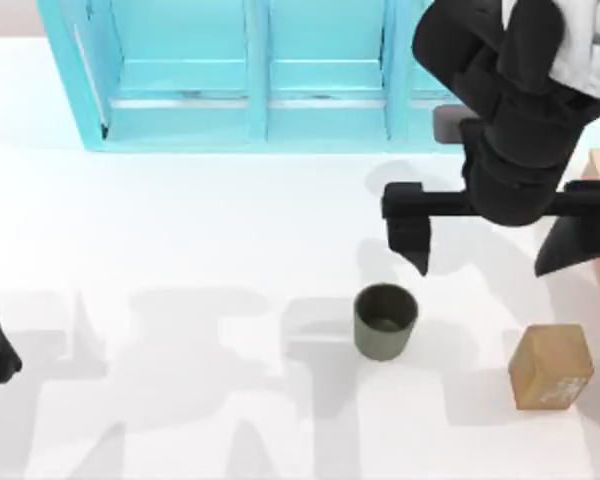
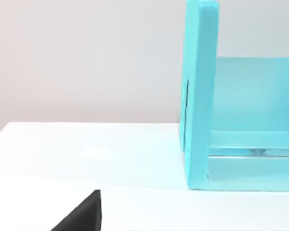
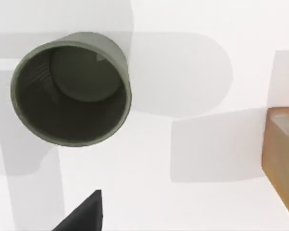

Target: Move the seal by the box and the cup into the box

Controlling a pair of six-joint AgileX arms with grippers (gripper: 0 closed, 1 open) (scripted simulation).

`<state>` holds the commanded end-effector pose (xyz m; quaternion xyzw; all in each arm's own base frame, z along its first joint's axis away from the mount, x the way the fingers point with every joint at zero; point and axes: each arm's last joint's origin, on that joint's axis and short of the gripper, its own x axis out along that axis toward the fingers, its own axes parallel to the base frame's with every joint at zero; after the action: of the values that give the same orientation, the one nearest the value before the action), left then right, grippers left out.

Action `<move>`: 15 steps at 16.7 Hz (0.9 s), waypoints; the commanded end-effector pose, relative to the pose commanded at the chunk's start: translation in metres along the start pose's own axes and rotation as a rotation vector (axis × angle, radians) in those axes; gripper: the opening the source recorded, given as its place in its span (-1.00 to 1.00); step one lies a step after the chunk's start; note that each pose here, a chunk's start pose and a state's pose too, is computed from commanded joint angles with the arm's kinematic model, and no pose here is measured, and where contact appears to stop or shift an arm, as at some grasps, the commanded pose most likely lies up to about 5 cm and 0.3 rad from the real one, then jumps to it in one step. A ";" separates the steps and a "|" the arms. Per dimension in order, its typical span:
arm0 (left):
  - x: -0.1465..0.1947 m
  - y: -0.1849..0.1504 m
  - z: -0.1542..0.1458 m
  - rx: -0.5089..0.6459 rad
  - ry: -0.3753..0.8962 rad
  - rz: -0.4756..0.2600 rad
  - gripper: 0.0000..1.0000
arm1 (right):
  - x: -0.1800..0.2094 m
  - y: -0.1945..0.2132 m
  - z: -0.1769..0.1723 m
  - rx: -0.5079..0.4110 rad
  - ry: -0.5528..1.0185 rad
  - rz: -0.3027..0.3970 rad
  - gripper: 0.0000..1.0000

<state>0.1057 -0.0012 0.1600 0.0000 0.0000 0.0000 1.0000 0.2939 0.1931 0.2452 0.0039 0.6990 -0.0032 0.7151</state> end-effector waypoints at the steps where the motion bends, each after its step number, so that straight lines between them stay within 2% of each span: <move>1: 0.000 0.000 0.000 0.000 0.000 0.000 1.00 | 0.009 0.012 0.005 0.000 0.011 -0.001 1.00; 4: 0.000 0.000 0.000 0.000 0.000 0.000 1.00 | 0.025 0.035 0.012 0.000 0.022 0.000 1.00; 10: 0.000 0.000 0.000 0.000 0.000 0.000 1.00 | 0.031 0.036 0.013 0.002 0.025 -0.001 1.00; 15: 0.000 0.000 0.000 0.000 0.000 0.000 1.00 | 0.073 0.038 0.014 0.000 0.023 0.001 1.00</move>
<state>0.1057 -0.0012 0.1600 0.0000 0.0000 0.0000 1.0000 0.3098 0.2310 0.1725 0.0044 0.7070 -0.0028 0.7072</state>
